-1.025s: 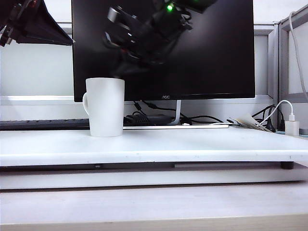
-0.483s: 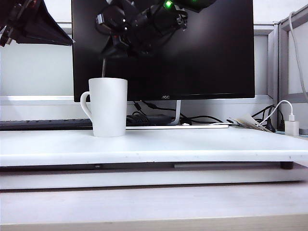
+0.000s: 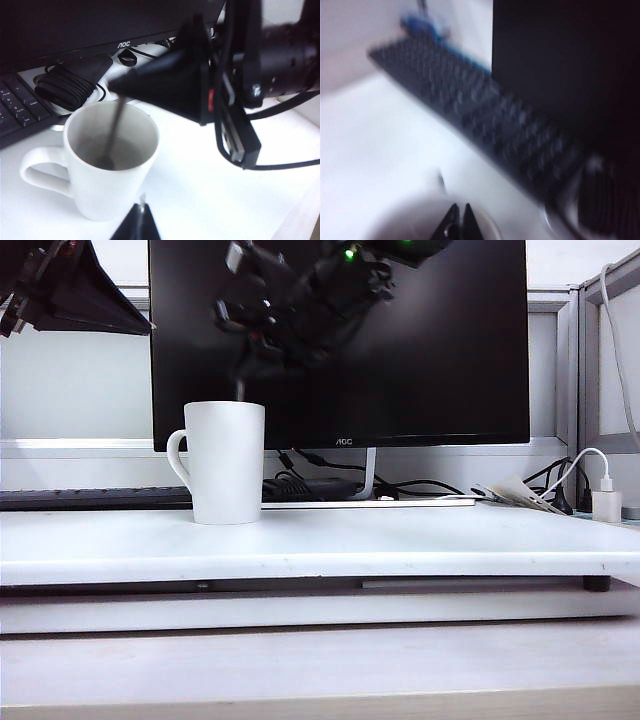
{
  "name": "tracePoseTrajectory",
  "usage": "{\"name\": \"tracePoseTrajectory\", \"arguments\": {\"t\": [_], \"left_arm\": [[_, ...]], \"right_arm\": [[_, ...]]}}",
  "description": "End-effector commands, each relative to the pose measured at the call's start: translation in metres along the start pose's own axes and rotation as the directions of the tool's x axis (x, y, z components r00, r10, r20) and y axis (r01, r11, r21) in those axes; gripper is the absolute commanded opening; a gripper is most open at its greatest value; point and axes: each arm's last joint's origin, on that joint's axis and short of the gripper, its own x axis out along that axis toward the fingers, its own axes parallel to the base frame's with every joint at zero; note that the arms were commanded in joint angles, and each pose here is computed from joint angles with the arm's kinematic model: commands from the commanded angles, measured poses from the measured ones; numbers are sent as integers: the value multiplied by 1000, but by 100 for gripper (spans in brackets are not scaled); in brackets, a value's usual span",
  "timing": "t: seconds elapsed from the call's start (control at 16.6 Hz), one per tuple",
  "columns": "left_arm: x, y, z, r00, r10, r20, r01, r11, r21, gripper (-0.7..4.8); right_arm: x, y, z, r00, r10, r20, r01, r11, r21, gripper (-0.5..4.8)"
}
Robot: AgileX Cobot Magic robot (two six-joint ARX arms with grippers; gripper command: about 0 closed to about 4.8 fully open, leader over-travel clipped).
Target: Pick up a spoon and stir the liquid in the cup.
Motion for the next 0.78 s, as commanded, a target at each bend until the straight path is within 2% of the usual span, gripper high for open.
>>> {"name": "tracePoseTrajectory", "arguments": {"t": [0.06,0.12,0.24,0.3,0.42,0.54,0.6,0.66,0.78], "left_arm": [[-1,-1,3,1000,-7,16,6,1000,10,-5],[-1,-1,3,1000,-7,16,6,1000,10,-5],[-1,-1,3,1000,-7,14,6,1000,9,-5],[-1,-1,3,1000,-7,13,6,1000,8,-5],[-1,-1,3,1000,-7,13,6,1000,9,-5],[-1,-1,3,1000,-6,14,6,1000,9,-5],[-1,-1,3,1000,-7,14,6,1000,9,-5],[-1,-1,3,1000,-7,14,6,1000,9,-5],[-1,-1,3,1000,-6,14,6,1000,9,-5]], "right_arm": [[3,23,9,992,112,51,-110,993,-32,-7],[4,27,5,993,122,5,-122,992,-22,-7],[1,21,-2,991,110,-71,-110,994,2,-7],[0,17,-5,993,66,-102,-66,998,-5,-7],[-1,8,-6,994,-39,-107,36,999,-30,-7],[-1,4,-1,997,-59,-48,57,997,-45,-7],[-1,5,4,998,-56,0,56,997,-54,-7],[0,11,10,998,36,58,-32,998,-55,-7],[0,15,9,992,115,47,-114,993,-21,-7]]}}
